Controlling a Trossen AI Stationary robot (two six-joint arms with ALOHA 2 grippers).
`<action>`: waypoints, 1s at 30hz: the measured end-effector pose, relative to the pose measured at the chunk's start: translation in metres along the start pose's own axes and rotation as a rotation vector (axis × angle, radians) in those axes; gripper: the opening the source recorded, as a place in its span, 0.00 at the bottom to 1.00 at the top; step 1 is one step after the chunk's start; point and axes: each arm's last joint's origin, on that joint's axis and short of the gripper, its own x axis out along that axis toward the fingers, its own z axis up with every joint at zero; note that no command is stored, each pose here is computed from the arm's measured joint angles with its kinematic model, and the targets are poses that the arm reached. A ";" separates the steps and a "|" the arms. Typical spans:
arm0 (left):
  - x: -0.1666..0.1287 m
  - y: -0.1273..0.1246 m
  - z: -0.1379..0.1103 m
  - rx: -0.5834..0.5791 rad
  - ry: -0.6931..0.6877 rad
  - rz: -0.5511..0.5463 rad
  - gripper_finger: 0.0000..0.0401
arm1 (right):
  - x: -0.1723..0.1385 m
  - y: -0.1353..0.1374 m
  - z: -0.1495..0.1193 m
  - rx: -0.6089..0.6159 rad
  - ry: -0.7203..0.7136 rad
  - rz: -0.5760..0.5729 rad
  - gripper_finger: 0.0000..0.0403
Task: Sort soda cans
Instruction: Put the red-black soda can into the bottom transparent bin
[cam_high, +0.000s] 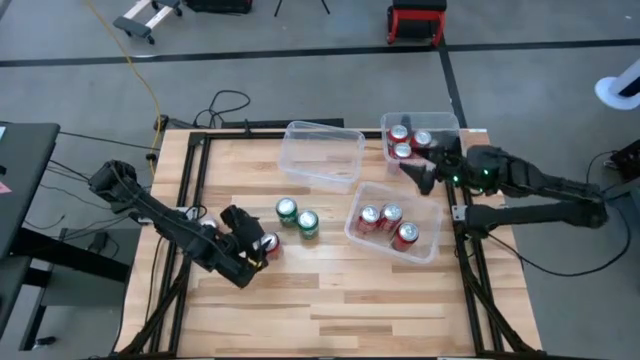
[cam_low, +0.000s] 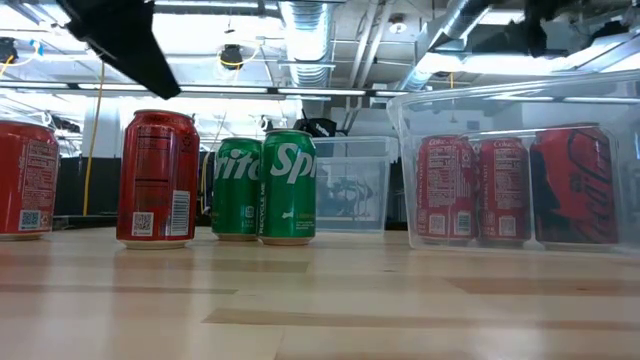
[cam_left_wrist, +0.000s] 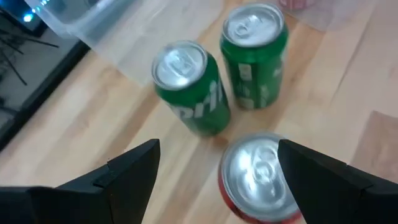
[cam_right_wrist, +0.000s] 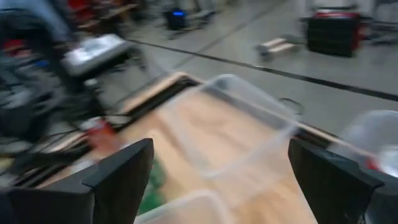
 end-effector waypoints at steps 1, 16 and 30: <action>-0.001 0.000 -0.002 -0.008 0.002 -0.001 0.80 | -0.001 0.004 -0.001 -0.004 0.000 0.036 0.96; 0.002 0.000 -0.003 -0.008 0.102 -0.068 0.80 | -0.011 0.046 -0.007 -0.066 -0.003 0.347 0.96; 0.028 0.012 0.014 -0.015 0.312 -0.217 0.99 | -0.005 0.066 -0.023 -0.084 0.090 0.407 0.96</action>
